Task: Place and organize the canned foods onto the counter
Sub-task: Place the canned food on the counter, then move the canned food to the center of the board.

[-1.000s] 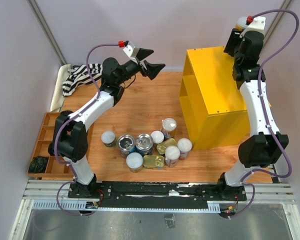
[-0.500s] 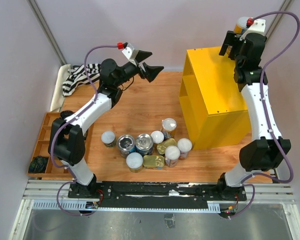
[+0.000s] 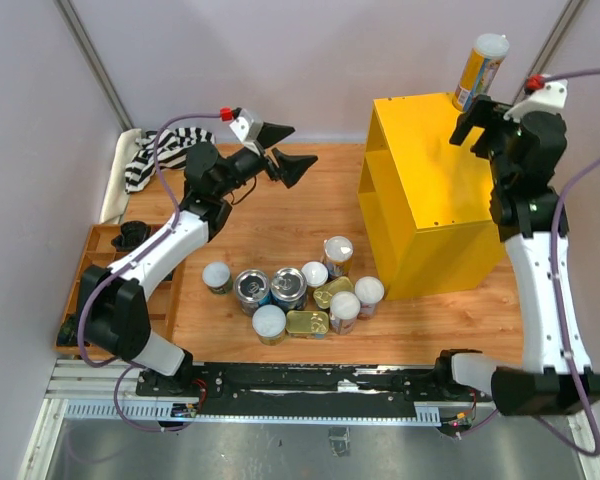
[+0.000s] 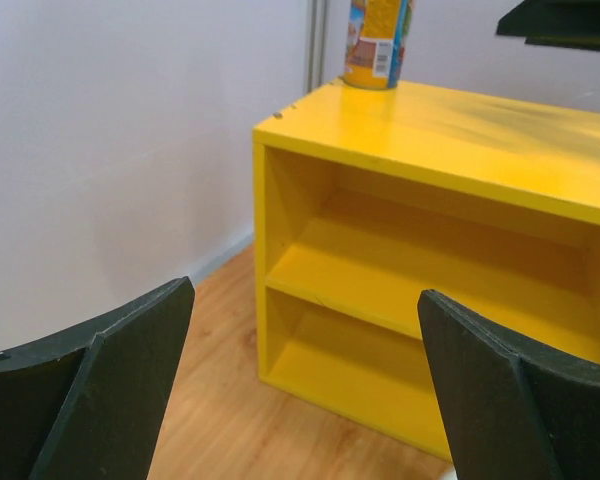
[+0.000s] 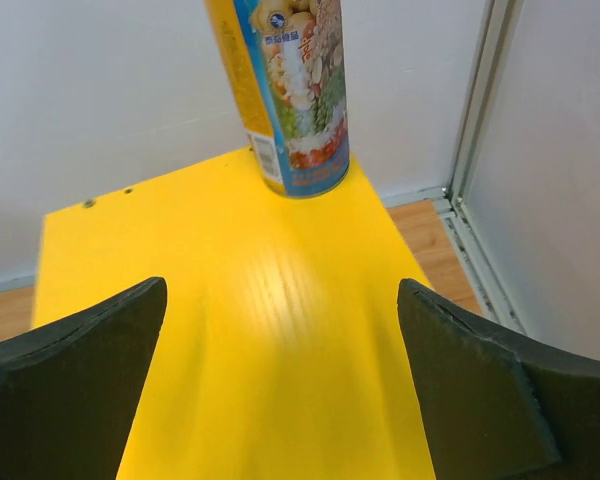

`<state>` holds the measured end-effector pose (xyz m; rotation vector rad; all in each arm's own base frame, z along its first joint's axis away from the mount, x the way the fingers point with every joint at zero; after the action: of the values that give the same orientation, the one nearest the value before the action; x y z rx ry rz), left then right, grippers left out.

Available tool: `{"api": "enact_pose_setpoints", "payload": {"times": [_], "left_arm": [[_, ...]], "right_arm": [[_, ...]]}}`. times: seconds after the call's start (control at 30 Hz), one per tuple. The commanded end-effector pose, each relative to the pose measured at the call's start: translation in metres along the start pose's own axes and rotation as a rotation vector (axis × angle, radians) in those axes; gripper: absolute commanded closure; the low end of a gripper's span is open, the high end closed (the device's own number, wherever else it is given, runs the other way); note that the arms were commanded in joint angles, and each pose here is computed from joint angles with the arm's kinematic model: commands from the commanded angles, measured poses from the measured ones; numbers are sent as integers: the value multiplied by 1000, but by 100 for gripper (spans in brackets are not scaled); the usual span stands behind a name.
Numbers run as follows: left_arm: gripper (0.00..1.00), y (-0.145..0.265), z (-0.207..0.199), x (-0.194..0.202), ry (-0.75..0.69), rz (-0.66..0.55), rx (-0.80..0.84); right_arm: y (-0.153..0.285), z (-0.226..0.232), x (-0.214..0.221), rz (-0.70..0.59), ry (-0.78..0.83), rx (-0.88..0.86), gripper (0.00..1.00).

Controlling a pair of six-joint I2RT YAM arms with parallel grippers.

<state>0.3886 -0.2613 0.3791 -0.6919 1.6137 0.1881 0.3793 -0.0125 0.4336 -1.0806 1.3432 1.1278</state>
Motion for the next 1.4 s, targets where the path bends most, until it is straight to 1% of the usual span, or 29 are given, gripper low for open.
{"api": "enact_pose_setpoints", "payload": {"times": [0.0, 0.13, 0.23, 0.27, 0.4, 0.57, 0.73, 0.93, 1.07, 1.17, 1.37], "left_arm": [[0, 25, -20, 5, 33, -21, 21], [1, 44, -44, 46, -8, 59, -20], [0, 58, -58, 74, 3, 101, -36], [0, 65, -60, 84, 20, 114, -45], [0, 79, -70, 99, 52, 126, -70], [0, 87, -78, 130, 84, 169, -86], [0, 78, -86, 158, 112, 221, -82], [0, 65, -82, 187, 139, 248, -186], [0, 55, -95, 195, 127, 231, -165], [0, 47, -97, 199, 134, 222, -169], [0, 37, -94, 216, 138, 257, -188]], "right_arm": [[46, 5, -3, -41, -115, -67, 1], [83, 18, 7, -61, -128, -123, 1], [99, 32, 21, -45, -121, -179, 1], [102, 35, 25, -35, -114, -191, 1], [108, 43, 36, -12, -96, -206, 1], [112, 49, 37, -13, -95, -226, 1], [111, 50, 39, -8, -88, -232, 1], [111, 47, 42, -4, -71, -216, 1], [110, 45, 45, -2, -59, -205, 2], [108, 44, 46, 3, -46, -200, 1], [107, 43, 49, 8, -32, -192, 2]]}}
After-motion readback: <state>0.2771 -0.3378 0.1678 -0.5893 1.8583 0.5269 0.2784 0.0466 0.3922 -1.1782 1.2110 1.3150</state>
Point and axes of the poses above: each gripper's point midway between its finger pads, its own y axis back along the fingers, its own z axis along the line the jaws close on, x = y × z, the point moved 2 cm from there along y, back along the fingers, and after that the axes turned 10 degrees about y, right-handed, at the moved point
